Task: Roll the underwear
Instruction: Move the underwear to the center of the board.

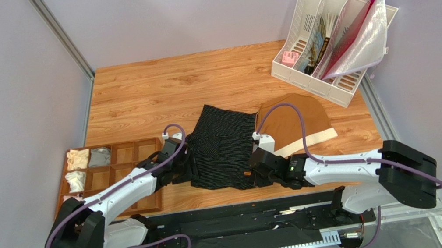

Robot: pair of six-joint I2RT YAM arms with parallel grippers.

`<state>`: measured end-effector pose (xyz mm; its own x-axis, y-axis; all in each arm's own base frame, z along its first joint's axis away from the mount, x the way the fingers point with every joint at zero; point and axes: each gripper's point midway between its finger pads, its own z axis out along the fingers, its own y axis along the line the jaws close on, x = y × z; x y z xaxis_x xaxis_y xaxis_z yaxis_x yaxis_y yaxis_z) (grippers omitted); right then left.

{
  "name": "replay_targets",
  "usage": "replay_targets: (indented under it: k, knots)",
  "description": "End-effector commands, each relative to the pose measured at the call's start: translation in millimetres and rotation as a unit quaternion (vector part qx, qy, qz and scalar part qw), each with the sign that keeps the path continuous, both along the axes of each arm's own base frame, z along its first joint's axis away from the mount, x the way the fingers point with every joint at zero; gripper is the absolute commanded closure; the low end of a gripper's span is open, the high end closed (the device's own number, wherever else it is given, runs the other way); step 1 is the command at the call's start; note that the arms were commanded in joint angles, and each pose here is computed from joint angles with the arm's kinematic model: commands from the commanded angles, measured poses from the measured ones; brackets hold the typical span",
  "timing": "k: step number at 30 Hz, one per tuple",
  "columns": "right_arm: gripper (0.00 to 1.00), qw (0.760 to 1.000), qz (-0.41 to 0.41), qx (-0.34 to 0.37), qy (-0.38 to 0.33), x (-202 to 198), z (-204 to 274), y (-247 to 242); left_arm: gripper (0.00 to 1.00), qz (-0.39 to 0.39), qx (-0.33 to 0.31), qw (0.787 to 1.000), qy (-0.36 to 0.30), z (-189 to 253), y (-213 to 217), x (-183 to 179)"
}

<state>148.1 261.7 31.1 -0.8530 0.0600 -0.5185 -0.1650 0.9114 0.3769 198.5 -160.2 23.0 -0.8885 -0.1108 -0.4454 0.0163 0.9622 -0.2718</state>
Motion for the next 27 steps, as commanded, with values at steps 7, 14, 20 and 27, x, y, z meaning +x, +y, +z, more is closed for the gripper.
replay_targets:
  k: [7,14,20,27]
  knots:
    - [1.00,0.996,-0.061,0.048,-0.043,5,30,-21,0.39,-0.007,-0.016,1.000,-0.005,-2,-12,-1]
    - [0.87,0.995,-0.038,0.094,-0.020,-4,30,-2,0.39,0.004,0.008,1.000,0.001,-10,-2,-5]
    - [0.75,0.994,-0.030,0.106,-0.014,-6,32,7,0.39,0.014,0.004,1.000,0.012,-16,1,-13]
    - [0.67,0.995,-0.028,0.091,-0.002,-6,23,10,0.39,0.017,-0.004,1.000,0.017,-15,1,-18]
